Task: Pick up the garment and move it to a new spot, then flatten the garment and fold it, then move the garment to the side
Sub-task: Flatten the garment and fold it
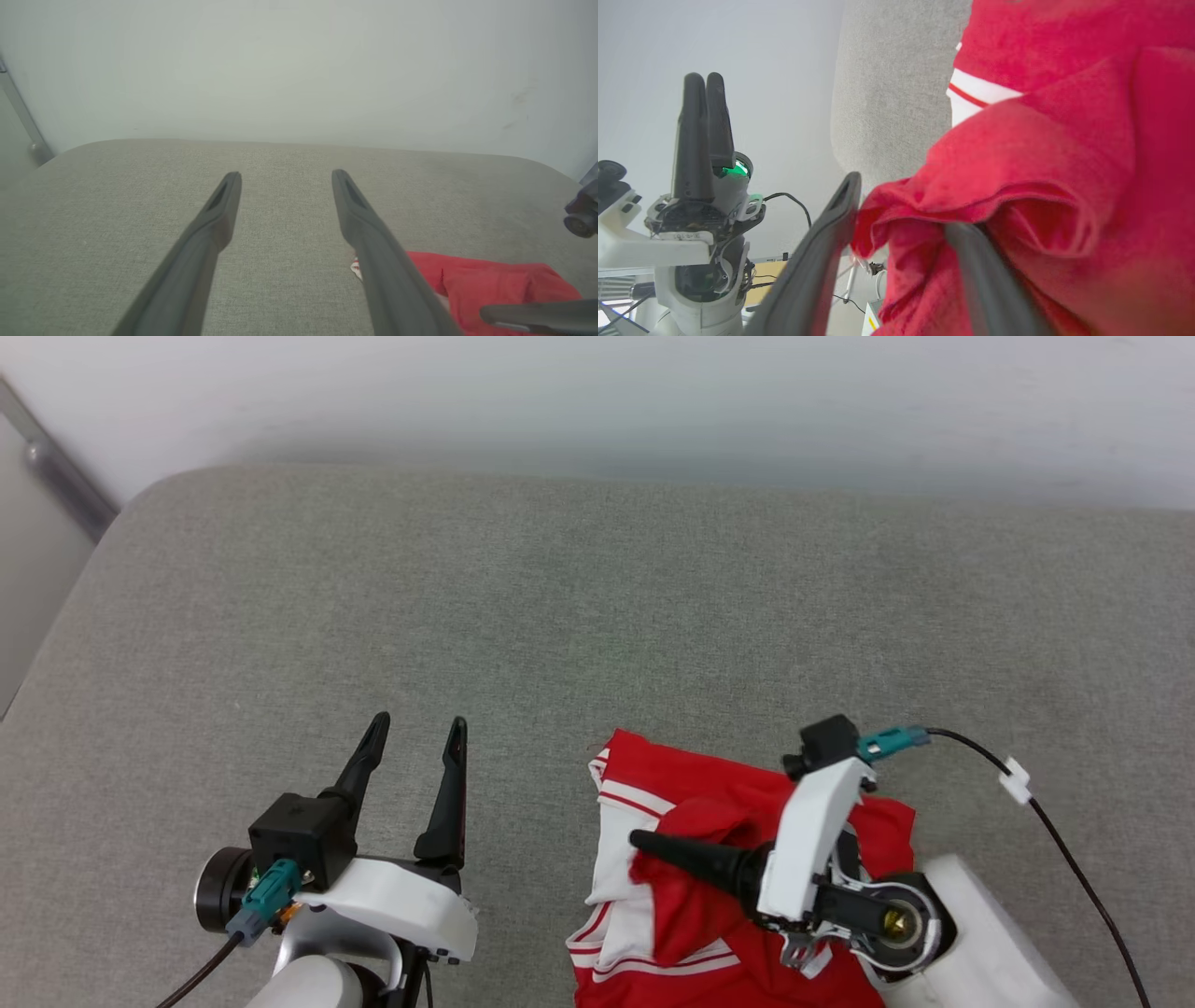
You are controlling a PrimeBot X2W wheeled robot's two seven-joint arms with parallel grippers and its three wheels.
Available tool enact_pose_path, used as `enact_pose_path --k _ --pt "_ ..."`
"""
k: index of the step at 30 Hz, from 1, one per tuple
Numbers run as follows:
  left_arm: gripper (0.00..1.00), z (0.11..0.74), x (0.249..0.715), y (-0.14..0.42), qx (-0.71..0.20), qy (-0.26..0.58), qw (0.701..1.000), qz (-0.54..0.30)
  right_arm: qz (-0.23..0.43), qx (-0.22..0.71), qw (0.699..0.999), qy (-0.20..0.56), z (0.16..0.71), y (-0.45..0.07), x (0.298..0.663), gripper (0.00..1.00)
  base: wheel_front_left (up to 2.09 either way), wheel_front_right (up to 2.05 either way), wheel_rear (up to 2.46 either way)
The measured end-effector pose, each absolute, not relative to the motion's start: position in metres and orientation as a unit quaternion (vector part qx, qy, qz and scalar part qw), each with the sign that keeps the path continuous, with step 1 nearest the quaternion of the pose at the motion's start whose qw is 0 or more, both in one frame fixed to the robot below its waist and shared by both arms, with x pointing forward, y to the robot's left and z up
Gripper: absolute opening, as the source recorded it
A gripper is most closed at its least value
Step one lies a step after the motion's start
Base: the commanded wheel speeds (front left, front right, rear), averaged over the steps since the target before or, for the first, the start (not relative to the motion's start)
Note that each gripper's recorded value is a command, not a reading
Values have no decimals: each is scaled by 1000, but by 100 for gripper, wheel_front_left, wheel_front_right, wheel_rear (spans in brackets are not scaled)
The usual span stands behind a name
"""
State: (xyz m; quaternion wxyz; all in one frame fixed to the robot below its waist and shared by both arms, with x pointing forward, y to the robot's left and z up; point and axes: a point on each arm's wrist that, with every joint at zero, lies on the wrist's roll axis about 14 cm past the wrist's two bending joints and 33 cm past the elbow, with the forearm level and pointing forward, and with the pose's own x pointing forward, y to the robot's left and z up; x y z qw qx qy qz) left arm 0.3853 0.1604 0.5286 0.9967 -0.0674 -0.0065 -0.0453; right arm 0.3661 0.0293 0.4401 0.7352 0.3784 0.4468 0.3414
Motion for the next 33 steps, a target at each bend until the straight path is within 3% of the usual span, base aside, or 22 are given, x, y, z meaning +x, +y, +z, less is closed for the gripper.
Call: enact_pose_path --k 4,8,16,20,25,33 --pt "100 526 386 161 -68 -4 997 -43 376 279 768 438 443 32 365 100 0 0 0" --pt "100 525 387 159 -70 -3 997 -43 380 150 827 386 448 10 379 100 0 0 0" --pt "100 525 387 152 -73 -3 996 -49 301 -50 916 259 461 -68 416 100 0 0 0" --pt "100 526 388 150 -72 -6 996 -52 233 -90 949 195 474 -115 425 100 0 0 0" --pt "100 532 385 152 -65 -23 996 -48 145 -76 980 109 498 -166 418 100 0 0 0" --pt "100 529 377 155 -59 -23 997 -44 50 -44 998 2 528 -201 381 100 0 0 0"
